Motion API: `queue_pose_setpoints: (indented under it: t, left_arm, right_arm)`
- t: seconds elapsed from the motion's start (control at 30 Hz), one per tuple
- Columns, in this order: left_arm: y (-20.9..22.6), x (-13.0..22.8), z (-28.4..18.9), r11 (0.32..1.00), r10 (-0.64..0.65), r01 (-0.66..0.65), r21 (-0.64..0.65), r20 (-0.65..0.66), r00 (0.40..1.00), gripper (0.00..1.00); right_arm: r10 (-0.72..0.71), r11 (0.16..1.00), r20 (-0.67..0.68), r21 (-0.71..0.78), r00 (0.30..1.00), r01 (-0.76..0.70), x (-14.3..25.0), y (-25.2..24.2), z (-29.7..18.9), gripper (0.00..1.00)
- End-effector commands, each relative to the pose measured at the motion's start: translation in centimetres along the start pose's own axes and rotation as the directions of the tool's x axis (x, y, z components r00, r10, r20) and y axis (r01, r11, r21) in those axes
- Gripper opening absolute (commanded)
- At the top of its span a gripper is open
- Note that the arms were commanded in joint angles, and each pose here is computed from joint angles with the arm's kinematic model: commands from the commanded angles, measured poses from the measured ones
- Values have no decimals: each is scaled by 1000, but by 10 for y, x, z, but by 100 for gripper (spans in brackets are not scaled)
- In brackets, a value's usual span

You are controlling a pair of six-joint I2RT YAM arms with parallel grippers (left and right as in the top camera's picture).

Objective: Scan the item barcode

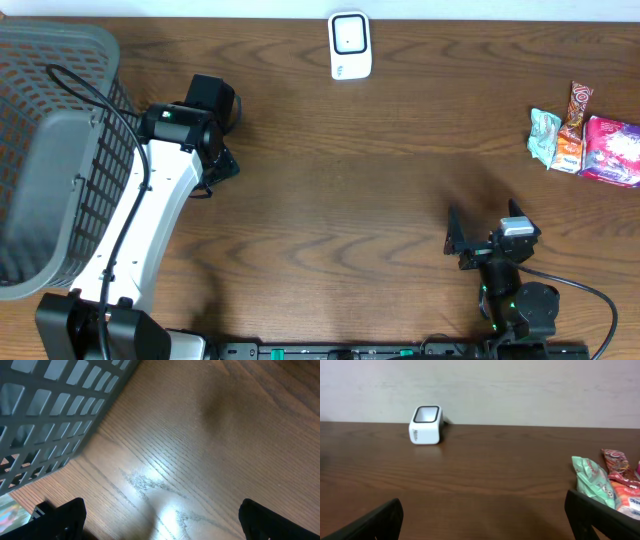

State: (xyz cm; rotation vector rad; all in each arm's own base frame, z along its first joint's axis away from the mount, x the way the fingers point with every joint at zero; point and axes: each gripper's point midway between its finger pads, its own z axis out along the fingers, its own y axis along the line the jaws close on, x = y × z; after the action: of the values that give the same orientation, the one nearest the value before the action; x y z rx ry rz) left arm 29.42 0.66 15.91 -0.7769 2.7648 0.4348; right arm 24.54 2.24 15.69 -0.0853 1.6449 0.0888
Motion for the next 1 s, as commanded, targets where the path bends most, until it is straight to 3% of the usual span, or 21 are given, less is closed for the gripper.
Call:
queue_pose_setpoints:
  t: [0.0,0.97]
  left_arm:
    - [2,0,-1,1000,-14,14,-4,2,1000,98]
    - [2,0,-1,1000,-14,14,-4,2,1000,98]
  right_arm:
    - [-18,999,-6,33,1000,18,1,-5,0,99]
    - [-14,998,-6,55,1000,14,1,-10,-1,99]
